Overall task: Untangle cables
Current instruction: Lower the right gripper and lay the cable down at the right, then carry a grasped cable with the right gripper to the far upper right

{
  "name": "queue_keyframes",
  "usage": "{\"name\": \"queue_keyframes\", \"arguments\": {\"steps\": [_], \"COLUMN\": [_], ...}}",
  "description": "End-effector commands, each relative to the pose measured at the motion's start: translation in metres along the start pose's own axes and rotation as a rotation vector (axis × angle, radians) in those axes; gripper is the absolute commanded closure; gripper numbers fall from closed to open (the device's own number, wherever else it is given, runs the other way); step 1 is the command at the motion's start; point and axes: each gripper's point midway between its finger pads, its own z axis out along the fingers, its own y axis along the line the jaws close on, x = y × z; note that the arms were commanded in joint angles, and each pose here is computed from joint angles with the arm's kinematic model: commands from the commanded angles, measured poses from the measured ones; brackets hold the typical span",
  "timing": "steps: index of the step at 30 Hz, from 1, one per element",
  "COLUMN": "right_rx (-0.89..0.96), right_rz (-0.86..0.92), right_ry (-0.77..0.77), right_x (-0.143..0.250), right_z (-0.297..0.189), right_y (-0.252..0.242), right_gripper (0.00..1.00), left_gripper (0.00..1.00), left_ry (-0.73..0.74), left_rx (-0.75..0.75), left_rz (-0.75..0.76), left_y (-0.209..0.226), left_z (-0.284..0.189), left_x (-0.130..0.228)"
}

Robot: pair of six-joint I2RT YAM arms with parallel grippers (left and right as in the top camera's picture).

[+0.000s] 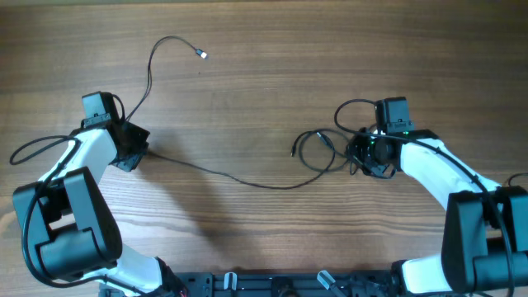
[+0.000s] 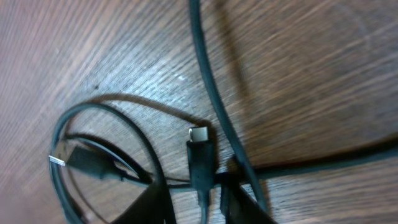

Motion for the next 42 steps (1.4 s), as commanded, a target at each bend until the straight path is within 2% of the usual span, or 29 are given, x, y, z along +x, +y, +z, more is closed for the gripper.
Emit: {"name": "queue_keyframes", "arguments": {"steps": [1,6,7,10,11,12,17,22,27,39,42], "right_rx": [0.178,0.148,0.116,0.058,0.026,0.010,0.033,0.123,0.068,0.074,0.113], "right_rz": [0.115,0.075,0.025,-0.022,-0.053,-0.079,-0.278,-0.333,-0.540,-0.493,-0.382], "right_ry": [-0.076,-0.098,-0.103,-0.142,-0.174,-0.198,-0.337,-0.232,-0.110,-0.081,-0.099], "right_x": [-0.004,-0.011,-0.015,-0.029,-0.036,-0.042,-0.063,-0.042,-0.013,0.008,0.008], "right_z": [0.010,0.010,0.006,-0.010,-0.021,-0.028,-0.062,-0.057,-0.047,-0.022,-0.017], "right_y": [-0.045,-0.038,-0.027,-0.004,0.008,0.015,0.026,0.002,0.008,-0.012,-0.026], "right_gripper": [0.46,0.37,0.29,0.14,0.04,0.00,0.00,0.00,0.00,0.00,0.00], "left_gripper": [0.92,0.92,0.91,0.90,0.90,0.90,0.90,0.89,0.89,0.89,0.89], "left_ry": [0.174,0.174,0.174,0.174,0.174,0.173,0.173,0.165,0.165,0.165,0.165], "left_rx": [-0.100,-0.100,-0.100,-0.100,-0.099,-0.100,-0.099,-0.091,-0.091,-0.091,-0.090], "left_rz": [-0.010,-0.010,-0.010,-0.010,-0.010,-0.010,-0.010,-0.009,-0.009,-0.009,-0.009], "left_y": [0.032,0.032,0.032,0.032,0.032,0.032,0.032,0.030,0.030,0.030,0.030], "left_z": [0.032,0.032,0.032,0.032,0.032,0.032,0.032,0.032,0.032,0.032,0.032], "left_x": [0.050,0.050,0.050,0.050,0.050,0.050,0.049,0.048,0.048,0.048,0.048]}}
